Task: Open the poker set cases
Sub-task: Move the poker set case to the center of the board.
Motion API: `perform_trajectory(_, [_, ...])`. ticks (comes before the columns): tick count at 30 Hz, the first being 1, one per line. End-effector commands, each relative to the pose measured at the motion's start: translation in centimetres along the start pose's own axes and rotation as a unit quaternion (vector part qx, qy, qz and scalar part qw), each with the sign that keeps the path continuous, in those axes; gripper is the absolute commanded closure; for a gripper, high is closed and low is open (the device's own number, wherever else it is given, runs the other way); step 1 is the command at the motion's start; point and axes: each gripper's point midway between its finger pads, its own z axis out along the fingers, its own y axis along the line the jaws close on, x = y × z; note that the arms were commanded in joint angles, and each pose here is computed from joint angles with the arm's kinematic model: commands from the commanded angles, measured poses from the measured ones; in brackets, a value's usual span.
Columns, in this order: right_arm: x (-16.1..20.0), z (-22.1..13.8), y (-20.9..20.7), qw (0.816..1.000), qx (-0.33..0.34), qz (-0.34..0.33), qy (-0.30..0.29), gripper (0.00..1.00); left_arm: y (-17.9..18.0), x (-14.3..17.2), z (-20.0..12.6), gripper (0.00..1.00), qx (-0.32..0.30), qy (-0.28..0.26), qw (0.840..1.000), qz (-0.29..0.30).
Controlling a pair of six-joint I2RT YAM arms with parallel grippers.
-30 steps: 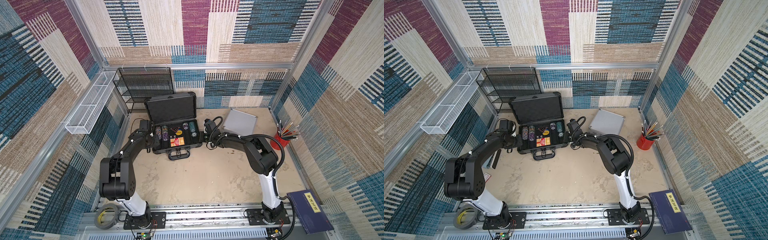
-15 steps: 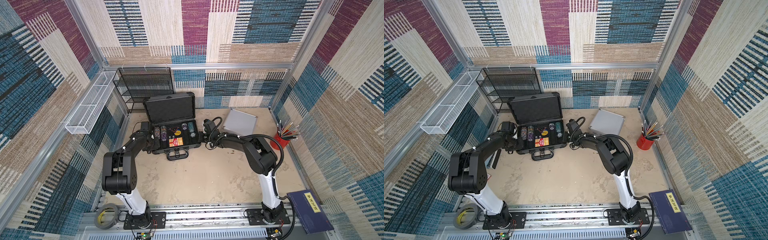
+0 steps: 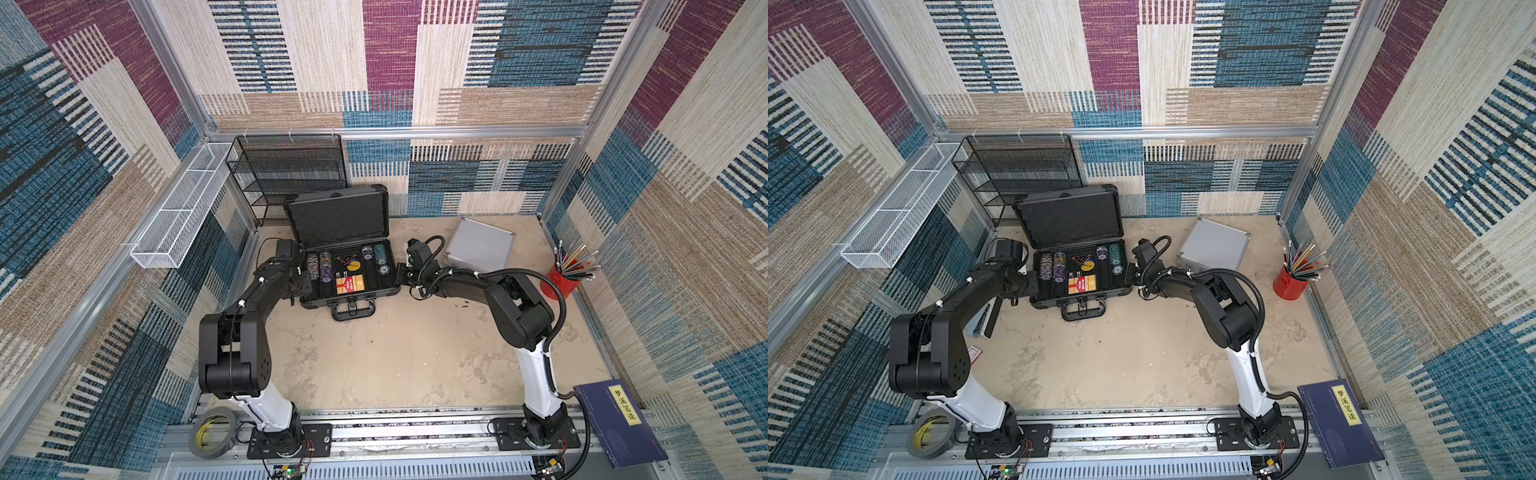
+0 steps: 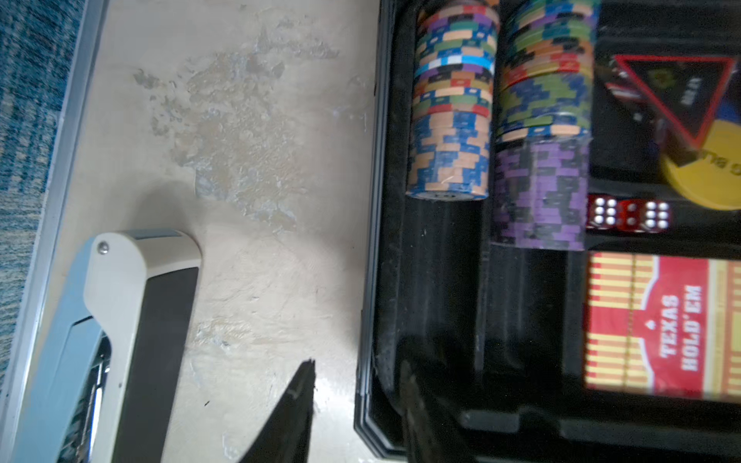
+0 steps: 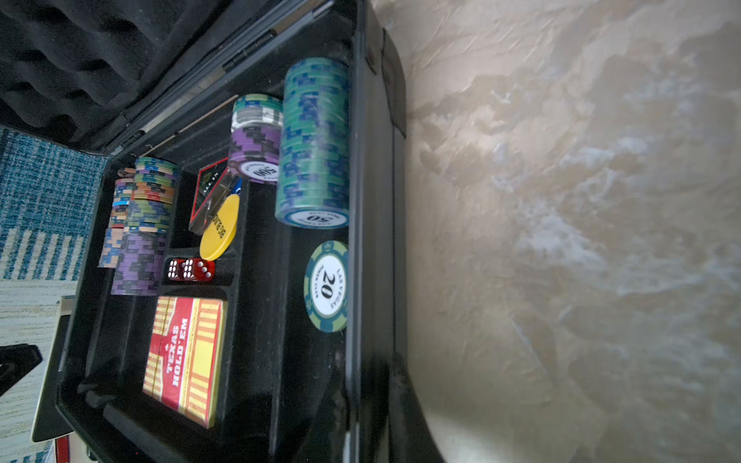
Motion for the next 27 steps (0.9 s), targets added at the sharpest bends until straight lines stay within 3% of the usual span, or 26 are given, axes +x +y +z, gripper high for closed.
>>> perform_trajectory(1, [2.1,-0.1,2.5,0.995,-0.068,0.046,0.048,0.98,0.1,1.0,1.1,0.61,-0.003,0.020,1.000,-0.001])
perform_trajectory(5, [1.9,-0.4,2.6,0.994,-0.070,0.068,0.041,0.99,-0.1,1.4,2.1,0.65,-0.002,0.030,1.000,-0.001])
perform_trajectory(14, [2.5,-0.2,3.9,0.992,-0.081,0.083,0.042,1.00,0.1,0.4,3.5,0.87,-0.004,0.037,0.999,0.007])
perform_trajectory(27, [3.7,1.3,7.4,0.985,-0.114,0.117,0.057,1.00,2.1,-1.5,4.8,0.95,-0.012,0.036,0.999,0.003])
